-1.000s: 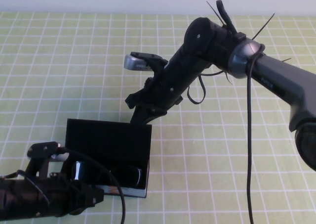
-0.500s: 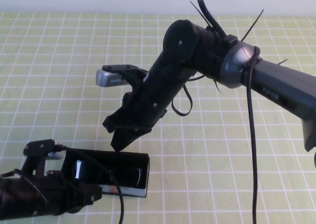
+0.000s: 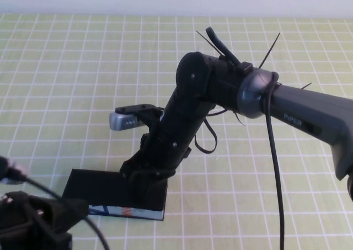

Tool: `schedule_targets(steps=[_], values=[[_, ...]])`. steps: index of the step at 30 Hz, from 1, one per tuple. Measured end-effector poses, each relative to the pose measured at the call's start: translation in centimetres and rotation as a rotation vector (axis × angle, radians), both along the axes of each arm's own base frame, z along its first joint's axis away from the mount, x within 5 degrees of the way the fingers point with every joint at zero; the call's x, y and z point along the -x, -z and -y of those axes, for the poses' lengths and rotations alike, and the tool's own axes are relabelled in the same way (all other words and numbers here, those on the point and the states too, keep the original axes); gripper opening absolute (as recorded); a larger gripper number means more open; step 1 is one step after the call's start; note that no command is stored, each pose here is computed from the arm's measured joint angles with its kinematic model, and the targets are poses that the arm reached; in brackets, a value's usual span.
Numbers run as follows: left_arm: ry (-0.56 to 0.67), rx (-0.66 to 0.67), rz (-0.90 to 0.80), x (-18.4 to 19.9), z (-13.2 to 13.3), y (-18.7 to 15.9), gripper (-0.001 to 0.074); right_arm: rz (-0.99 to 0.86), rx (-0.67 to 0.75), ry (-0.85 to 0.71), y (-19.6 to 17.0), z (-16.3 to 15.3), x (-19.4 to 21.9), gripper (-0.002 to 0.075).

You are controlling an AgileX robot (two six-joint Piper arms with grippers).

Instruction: Return glasses to glasses case

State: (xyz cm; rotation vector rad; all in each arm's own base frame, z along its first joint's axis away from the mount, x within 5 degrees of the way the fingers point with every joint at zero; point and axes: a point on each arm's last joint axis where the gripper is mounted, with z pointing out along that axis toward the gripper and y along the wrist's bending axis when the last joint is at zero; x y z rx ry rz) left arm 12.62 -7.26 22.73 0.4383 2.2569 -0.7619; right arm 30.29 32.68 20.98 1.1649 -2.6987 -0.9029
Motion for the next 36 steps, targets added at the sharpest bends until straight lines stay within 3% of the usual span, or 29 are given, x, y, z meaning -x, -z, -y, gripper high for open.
schedule_targets(steps=[7,14,17,24,29,36], values=[[-0.052,0.055,0.341,3.8,-1.1,-4.0,-0.0004,-0.016,0.012,0.002,0.9,-0.1,-0.1,-0.0011],[-0.105,0.054,0.570,6.3,-2.1,-5.6,-0.0004,-0.005,0.006,-0.005,0.5,0.0,0.0,-0.0011],[-0.194,0.046,0.695,7.0,-3.0,-6.4,-0.0004,0.032,0.000,-0.011,-0.8,0.4,0.2,-0.0011],[-0.536,0.077,0.945,8.0,-6.1,-6.1,-0.0004,0.166,-0.063,0.007,-7.9,3.6,3.5,-0.0011],[-0.667,0.063,0.956,7.6,-7.2,-4.0,-0.0004,0.263,-0.131,0.112,-11.8,7.3,7.2,-0.0011],[-0.602,0.031,0.859,7.0,-6.6,-1.2,-0.0004,0.389,-0.227,0.237,-13.6,13.4,13.6,-0.0011]])
